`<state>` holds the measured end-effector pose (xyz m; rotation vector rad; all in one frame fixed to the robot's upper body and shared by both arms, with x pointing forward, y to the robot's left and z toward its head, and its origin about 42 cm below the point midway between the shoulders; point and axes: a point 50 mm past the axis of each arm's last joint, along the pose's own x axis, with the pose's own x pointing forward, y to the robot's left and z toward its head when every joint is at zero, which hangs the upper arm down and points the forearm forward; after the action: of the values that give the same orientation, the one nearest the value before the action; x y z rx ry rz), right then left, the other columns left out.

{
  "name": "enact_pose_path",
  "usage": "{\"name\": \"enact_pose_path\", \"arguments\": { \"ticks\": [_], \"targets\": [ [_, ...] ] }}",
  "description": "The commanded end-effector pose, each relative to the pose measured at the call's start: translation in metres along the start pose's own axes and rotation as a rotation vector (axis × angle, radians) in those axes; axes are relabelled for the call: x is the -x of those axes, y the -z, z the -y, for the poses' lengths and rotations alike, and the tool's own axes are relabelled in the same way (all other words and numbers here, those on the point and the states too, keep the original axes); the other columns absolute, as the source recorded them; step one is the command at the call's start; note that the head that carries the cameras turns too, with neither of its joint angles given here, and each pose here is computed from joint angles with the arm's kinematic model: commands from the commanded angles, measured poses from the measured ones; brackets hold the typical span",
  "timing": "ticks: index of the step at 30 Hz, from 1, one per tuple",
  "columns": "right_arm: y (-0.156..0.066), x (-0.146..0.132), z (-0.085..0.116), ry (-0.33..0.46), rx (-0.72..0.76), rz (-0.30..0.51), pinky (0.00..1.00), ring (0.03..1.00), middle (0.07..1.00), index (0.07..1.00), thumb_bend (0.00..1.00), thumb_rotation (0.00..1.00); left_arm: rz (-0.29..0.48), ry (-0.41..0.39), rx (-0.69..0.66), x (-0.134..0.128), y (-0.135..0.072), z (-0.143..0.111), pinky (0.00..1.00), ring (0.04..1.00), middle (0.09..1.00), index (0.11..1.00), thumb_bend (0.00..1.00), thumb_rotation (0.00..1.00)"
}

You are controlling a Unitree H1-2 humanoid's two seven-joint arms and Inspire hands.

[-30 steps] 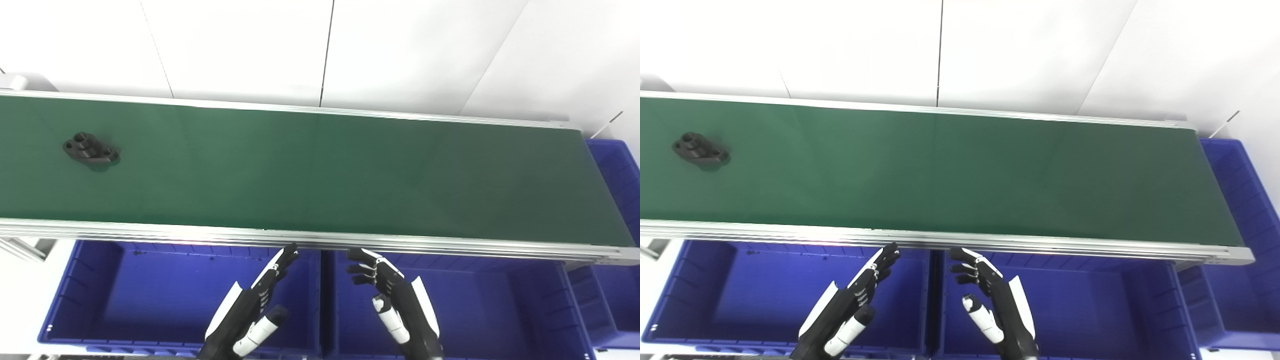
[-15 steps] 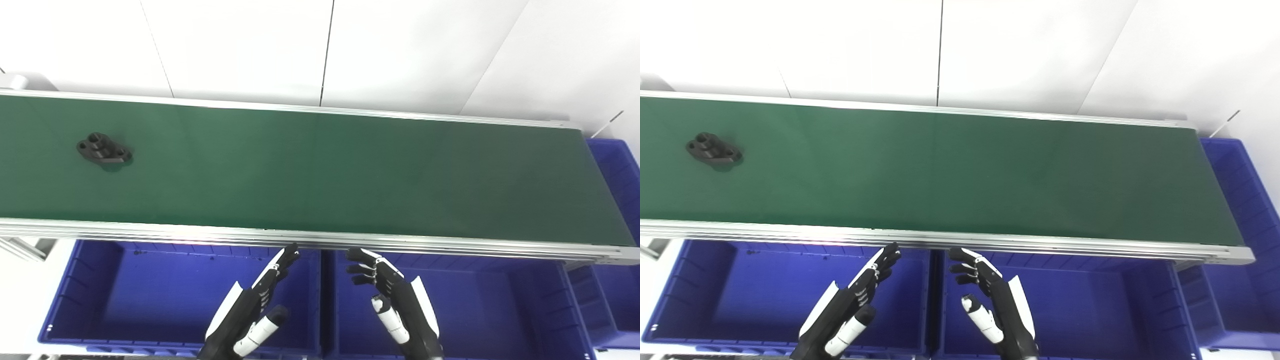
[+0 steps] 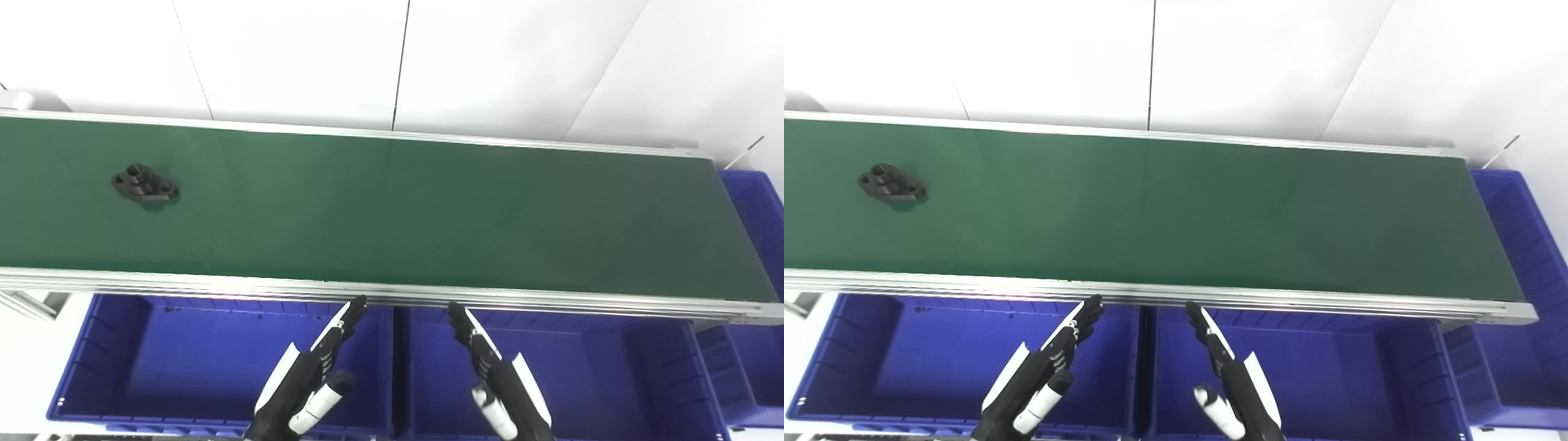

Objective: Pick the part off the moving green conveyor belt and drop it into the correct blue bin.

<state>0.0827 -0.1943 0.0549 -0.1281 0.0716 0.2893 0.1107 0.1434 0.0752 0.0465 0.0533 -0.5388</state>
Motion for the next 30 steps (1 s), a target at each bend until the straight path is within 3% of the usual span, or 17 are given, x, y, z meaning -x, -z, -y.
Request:
{"name": "enact_pose_path", "arguments": {
  "ticks": [1, 30],
  "targets": [
    [-0.0124, 0.0007, 0.0002, -0.009, -0.008, 0.075, 1.0, 0.996, 1.0, 0.995, 0.94, 1.0, 0.057, -0.015, 0.002, -0.0046, -0.0101, 0.0011, 1.0, 1.0, 0.979, 0.975, 0.65, 0.94],
    [-0.0117, -0.0031, -0.009, -0.005, 0.001, 0.101, 0.97, 0.979, 0.988, 0.961, 0.92, 0.99, 0.048, -0.029, 0.001, -0.0002, -0.0053, -0.0045, 0.99, 0.999, 0.977, 0.975, 0.69, 0.94]
  ]
}}
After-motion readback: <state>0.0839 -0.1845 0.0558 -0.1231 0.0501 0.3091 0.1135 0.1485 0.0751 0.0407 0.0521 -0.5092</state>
